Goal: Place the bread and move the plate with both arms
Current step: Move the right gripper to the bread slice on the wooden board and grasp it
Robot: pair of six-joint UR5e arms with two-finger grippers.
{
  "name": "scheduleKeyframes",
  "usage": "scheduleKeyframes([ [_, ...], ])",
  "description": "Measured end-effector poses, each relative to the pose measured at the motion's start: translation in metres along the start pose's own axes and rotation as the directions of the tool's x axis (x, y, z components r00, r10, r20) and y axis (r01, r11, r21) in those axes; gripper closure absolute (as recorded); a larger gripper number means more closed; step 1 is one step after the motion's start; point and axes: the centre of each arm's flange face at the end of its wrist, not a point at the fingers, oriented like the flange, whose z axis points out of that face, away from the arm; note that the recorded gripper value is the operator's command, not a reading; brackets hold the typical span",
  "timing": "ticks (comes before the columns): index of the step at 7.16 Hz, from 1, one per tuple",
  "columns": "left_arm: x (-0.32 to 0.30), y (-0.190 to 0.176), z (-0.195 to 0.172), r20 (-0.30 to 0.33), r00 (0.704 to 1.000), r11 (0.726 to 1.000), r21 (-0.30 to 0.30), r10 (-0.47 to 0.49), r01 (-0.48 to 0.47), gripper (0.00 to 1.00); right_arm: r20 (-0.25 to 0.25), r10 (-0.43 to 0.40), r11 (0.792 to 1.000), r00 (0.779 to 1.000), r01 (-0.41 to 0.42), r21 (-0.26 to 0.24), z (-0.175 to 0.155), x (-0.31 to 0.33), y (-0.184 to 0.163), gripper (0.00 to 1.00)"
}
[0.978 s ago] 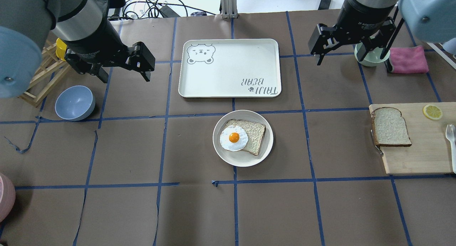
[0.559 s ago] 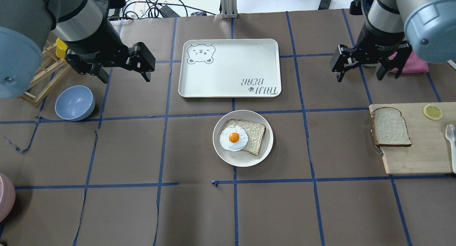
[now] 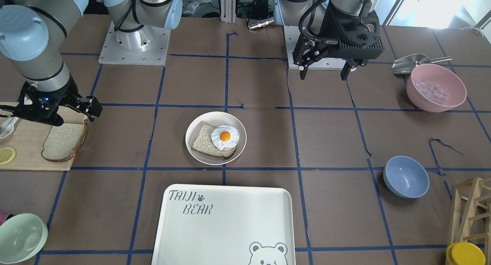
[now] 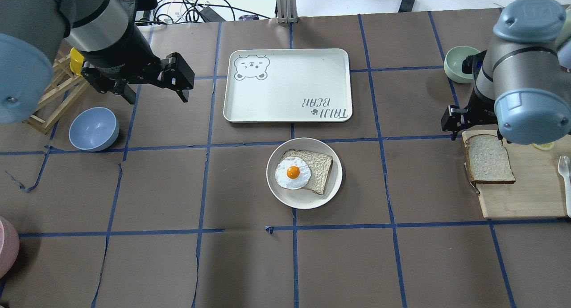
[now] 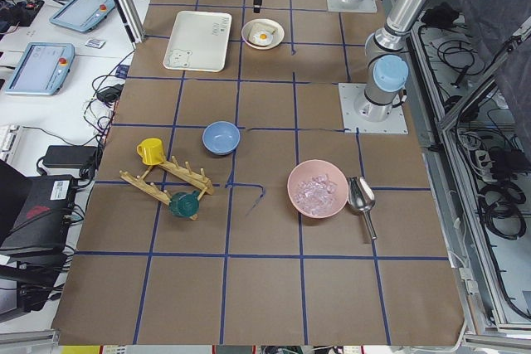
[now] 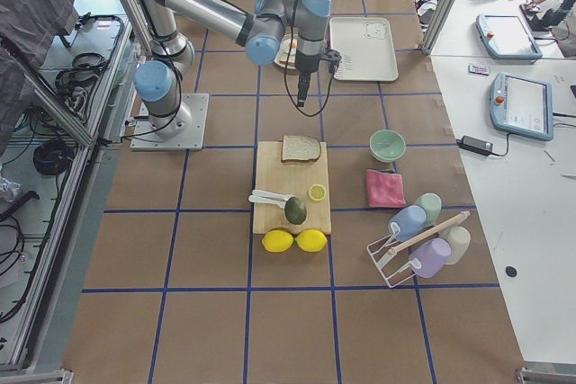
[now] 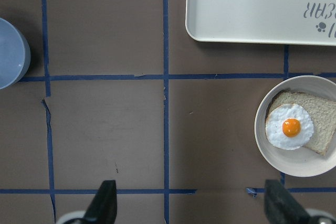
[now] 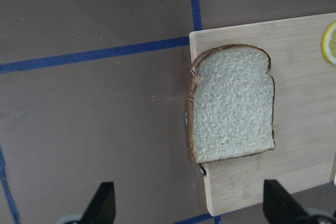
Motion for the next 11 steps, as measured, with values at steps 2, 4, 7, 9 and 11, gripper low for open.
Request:
scheduleKeyframes([
  [2,0.0,0.0,0.0,0.001,1.0,1.0,-0.001,0.0,0.0,0.0,-0.007,-0.039,0.999,0.999,0.039,0.025,0.065,0.014,0.004,0.03],
  [4,0.0,0.0,0.0,0.002,1.0,1.0,0.0,0.0,0.0,0.0,-0.01,-0.067,0.998,0.998,0.067,0.019,0.095,0.013,0.001,0.18],
  [7,0.0,0.0,0.0,0.002,1.0,1.0,0.0,0.0,0.0,0.0,-0.009,-0.087,0.996,0.996,0.087,0.008,0.106,0.012,-0.001,0.27],
  [9,0.0,0.0,0.0,0.002,1.0,1.0,0.0,0.0,0.0,0.0,-0.008,-0.093,0.996,0.996,0.093,-0.002,0.112,0.011,-0.003,0.27],
  [11,0.0,-0.001,0.001,0.0,1.0,1.0,0.0,0.001,-0.001,0.0,-0.004,-0.093,0.996,0.996,0.093,-0.01,0.116,0.018,-0.003,0.39],
])
